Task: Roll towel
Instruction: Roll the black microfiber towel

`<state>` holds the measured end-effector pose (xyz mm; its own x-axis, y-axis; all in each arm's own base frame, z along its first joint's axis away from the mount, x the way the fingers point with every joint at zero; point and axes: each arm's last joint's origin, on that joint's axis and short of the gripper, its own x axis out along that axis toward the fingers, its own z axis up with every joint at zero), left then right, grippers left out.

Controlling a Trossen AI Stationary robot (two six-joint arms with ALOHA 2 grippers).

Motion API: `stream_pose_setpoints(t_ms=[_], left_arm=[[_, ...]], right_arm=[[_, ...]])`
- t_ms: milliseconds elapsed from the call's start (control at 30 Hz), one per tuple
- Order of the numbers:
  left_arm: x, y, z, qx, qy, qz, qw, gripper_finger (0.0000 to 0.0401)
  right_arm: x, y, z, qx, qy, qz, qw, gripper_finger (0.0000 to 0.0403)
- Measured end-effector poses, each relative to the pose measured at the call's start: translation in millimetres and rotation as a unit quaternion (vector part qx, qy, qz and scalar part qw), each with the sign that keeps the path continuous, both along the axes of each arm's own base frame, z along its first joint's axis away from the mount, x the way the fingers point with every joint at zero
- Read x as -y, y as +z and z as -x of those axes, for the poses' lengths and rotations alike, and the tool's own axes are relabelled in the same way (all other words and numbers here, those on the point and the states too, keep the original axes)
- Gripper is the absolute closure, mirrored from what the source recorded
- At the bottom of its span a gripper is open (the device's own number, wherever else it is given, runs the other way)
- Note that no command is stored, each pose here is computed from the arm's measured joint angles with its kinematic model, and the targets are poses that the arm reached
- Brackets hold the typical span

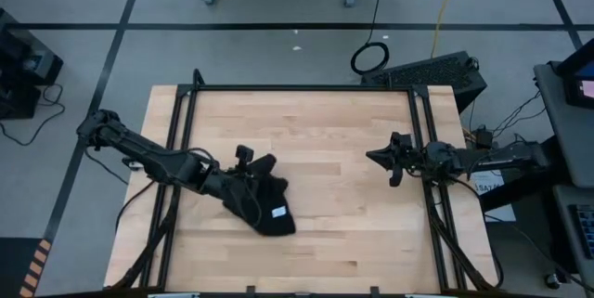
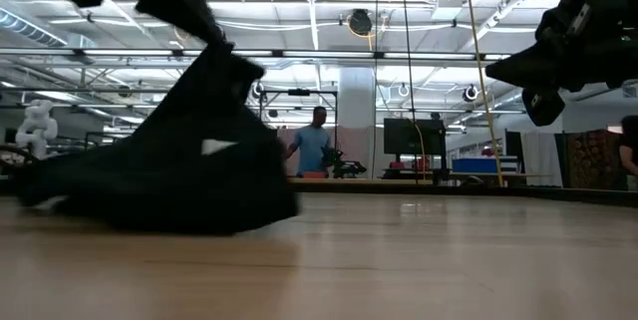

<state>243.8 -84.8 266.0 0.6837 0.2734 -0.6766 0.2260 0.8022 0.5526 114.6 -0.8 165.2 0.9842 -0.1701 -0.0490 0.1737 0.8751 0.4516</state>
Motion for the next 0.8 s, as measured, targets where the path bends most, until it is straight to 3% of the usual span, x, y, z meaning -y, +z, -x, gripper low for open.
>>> stream_pose_setpoints(t_ms=[267,400,600,800], left_arm=[[-6.8,12.7,-12.8,0.073,-0.001,0.012,0.997,0.0401],[-11.2,15.3,-16.6,0.090,0.008,0.018,0.996,0.0401],[-15.6,17.2,-20.1,0.097,-0.005,0.019,0.995,0.0401],[-19.5,21.0,-24.4,0.119,-0.007,0.026,0.993,0.0401]], right_arm=[[-0.4,-9.6,-17.4,-0.074,-0.010,-0.019,0.997,0.0386],[-0.9,-17.0,-26.7,-0.093,-0.013,-0.036,0.995,0.0349],[-2.2,-13.6,-46.2,-0.048,-0.007,-0.045,0.998,0.0282],[-5.5,3.6,-92.8,-0.069,0.010,-0.073,0.995,0.0223]])
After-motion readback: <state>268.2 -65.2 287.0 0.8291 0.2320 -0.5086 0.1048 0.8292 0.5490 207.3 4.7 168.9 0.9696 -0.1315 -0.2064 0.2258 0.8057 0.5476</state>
